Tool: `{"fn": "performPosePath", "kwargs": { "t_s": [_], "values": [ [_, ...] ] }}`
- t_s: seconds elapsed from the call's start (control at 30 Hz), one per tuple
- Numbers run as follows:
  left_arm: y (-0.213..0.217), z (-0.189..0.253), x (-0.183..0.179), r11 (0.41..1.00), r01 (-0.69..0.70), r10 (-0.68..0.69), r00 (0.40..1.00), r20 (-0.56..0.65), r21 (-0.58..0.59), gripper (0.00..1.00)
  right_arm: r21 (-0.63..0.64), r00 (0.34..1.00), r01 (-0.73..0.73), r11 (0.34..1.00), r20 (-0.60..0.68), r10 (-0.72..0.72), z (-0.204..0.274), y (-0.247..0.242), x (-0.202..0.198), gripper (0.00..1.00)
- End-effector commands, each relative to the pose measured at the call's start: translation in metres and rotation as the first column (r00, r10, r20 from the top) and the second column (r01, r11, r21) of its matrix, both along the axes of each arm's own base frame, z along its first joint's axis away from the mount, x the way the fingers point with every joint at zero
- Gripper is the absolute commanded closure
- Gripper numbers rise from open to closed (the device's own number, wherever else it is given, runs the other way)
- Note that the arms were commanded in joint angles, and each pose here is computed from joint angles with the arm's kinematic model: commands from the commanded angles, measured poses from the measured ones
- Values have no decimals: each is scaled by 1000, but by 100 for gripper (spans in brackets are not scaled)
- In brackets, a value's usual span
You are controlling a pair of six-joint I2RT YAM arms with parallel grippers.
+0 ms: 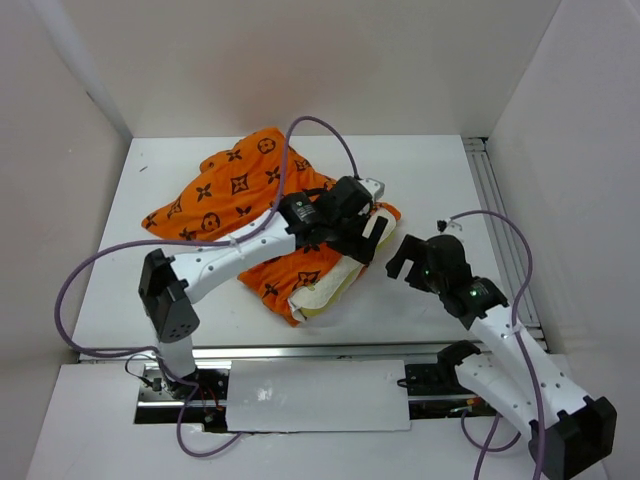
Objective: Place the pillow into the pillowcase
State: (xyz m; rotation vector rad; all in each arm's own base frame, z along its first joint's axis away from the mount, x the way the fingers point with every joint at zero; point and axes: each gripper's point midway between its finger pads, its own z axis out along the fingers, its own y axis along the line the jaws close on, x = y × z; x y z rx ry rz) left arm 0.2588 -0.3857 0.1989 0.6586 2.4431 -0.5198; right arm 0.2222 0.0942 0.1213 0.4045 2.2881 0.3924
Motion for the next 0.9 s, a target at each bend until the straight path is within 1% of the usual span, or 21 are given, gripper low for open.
{"fn": "performPosePath", "kwargs": {
  "t_s": [0.0, 0.03, 0.07, 0.1, 0.13, 0.2, 0.23, 0.33, 0.37, 0.4, 0.47, 0.57, 0.63, 0.7, 0.73, 0.8, 0.83, 0.87],
  "values": [
    [7, 50, 4, 998, 41, -34, 988, 148, -48, 3, 65, 993, 0, 998, 119, -8, 33, 17, 36, 0],
    [5, 54, 3, 997, 48, -39, 988, 148, -59, 3, 72, 992, 23, 997, 124, -32, 36, 16, 42, 0],
    [9, 52, 3, 998, 38, -31, 988, 148, -42, 3, 77, 990, 23, 997, 134, -33, 41, 18, 47, 0],
    [14, 52, 4, 999, 24, -20, 988, 152, -24, 3, 65, 988, 62, 996, 140, -71, 43, 12, 52, 0],
    [16, 49, 9, 1000, -13, 12, 986, 168, 7, 3, 66, 986, 79, 995, 141, -88, 43, 10, 53, 0],
    [21, 38, 15, 997, -44, 33, 985, 172, 62, 2, 51, 981, 116, 992, 149, -123, 43, 2, 55, 0],
    [23, 30, 16, 995, -50, 35, 986, 163, 89, 2, 53, 980, 116, 992, 153, -123, 46, 1, 52, 0],
    [20, 3, 17, 989, -26, 7, 991, 131, 148, 2, 24, 969, 198, 980, 145, -199, 45, -22, 46, 0],
    [21, -3, 21, 984, -43, 19, 990, 140, 172, 2, 16, 964, 221, 975, 145, -221, 45, -29, 44, 0],
    [26, -21, 23, 973, -52, 24, 992, 127, 225, 2, 18, 961, 235, 972, 143, -235, 46, -31, 41, 0],
    [29, -37, 27, 960, -75, 42, 991, 126, 269, 2, 2, 955, 269, 963, 132, -267, 44, -42, 35, 0],
    [26, -61, 29, 947, -67, 37, 994, 99, 313, 2, -6, 955, 272, 962, 124, -269, 41, -45, 29, 0],
    [28, -70, 38, 932, -103, 64, 990, 124, 347, 2, 12, 962, 247, 969, 116, -247, 41, -40, 26, 0],
    [28, -89, 42, 913, -108, 67, 991, 118, 394, 0, 18, 964, 240, 971, 115, -240, 39, -39, 24, 0],
    [31, -92, 47, 908, -127, 90, 990, 110, 399, 0, 29, 966, 229, 973, 118, -231, 41, -37, 23, 0],
    [37, -106, 57, 896, -155, 127, 987, 95, 416, 5, 41, 965, 215, 976, 142, -219, 48, -36, 21, 0],
    [45, -112, 61, 886, -163, 141, 986, 84, 435, 17, 39, 964, 208, 977, 159, -212, 51, -37, 20, 0],
    [47, -112, 58, 881, -166, 148, 986, 75, 443, 27, 44, 966, 200, 979, 156, -204, 51, -35, 20, 0]
  ]
}}
